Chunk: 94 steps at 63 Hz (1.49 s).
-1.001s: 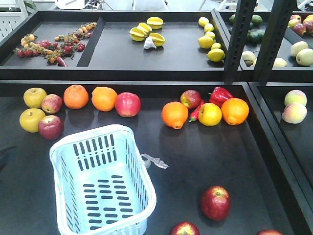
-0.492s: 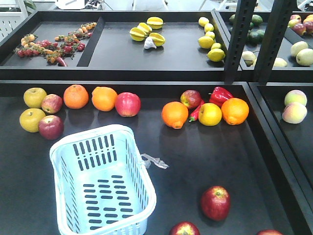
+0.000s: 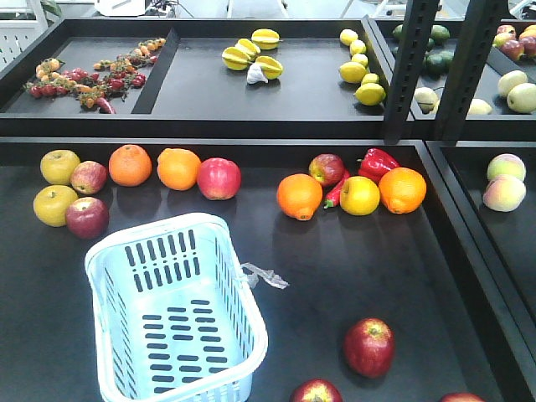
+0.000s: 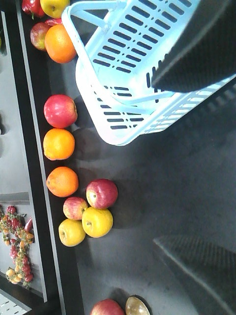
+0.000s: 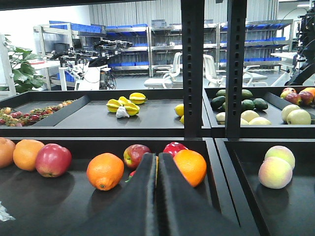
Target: Pick three apples into basket with both arms
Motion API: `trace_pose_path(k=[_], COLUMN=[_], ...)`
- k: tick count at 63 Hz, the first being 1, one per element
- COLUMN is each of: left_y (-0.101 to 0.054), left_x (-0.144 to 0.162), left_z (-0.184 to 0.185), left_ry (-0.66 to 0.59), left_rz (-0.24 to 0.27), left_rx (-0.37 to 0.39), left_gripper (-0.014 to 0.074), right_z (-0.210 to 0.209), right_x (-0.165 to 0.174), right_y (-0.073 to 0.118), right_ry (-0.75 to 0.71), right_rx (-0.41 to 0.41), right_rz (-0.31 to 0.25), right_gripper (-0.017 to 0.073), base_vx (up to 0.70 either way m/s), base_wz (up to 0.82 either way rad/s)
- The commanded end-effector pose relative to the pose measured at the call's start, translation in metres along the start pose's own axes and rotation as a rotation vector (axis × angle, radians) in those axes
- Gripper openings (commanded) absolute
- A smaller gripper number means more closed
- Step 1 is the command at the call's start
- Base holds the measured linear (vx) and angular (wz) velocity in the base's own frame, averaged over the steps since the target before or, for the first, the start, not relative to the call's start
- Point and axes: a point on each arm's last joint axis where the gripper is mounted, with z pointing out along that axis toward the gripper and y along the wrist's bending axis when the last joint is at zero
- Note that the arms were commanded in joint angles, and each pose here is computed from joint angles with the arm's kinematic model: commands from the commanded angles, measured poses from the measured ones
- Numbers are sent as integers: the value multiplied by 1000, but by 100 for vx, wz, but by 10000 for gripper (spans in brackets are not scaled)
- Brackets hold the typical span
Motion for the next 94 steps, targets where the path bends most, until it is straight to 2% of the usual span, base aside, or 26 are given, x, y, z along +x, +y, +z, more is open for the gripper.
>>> trace_pose_path(k=[1,9,17,23,29,38,42,48,56,71,81,88,94], left_y=[0,0,0,0,0,0,0,0,0,0,0,0,0], left_x=[-11,-11,-11,-11,-11,-11,-11,-11,-11,-11,-11,-11,-11], left_z=[-3,-3,-3,-3,-3,-3,-3,-3,-3,-3,-3,-3,-3], left_ry=[-78,-78,-78,-78,-78,-78,-78,-78,-78,-78,-78,-78,-78], left_rz=[-7,-7,-7,-7,-7,-7,-7,-7,-7,-7,-7,-7,-7], left_rx=[10,10,10,10,10,10,10,10,10,10,10,10,10], left_gripper=[573,573,573,573,573,573,573,573,573,573,573,573,573], right_z=[0,-1,0,4,12,28,36,49,67,79,78,76,74], right_x=[-4,-9,-20,-36,-56,-73,-79,-83,-80,-68,-66,-65,-64], right_y=[0,0,1,3,5,9,10,12,13,13,13,13,13], right_ry=[-87,-98,-17,38,157,448,587,743,880,987,1020,1045,1066], right_rx=[-2,0,-5,-10,-17,-51,-71,-84,-93,-95,-124,-155,-160], right_rz=[-11,34,97,119,102,1,-25,-22,-9,4,-44,-91,-97], right_gripper=[-9,-9,-9,-9,-9,-9,-9,-9,-9,-9,7,64,143], base_vx=[0,0,0,0,0,0,0,0,0,0,0,0,0], base_wz=[0,0,0,0,0,0,0,0,0,0,0,0,0])
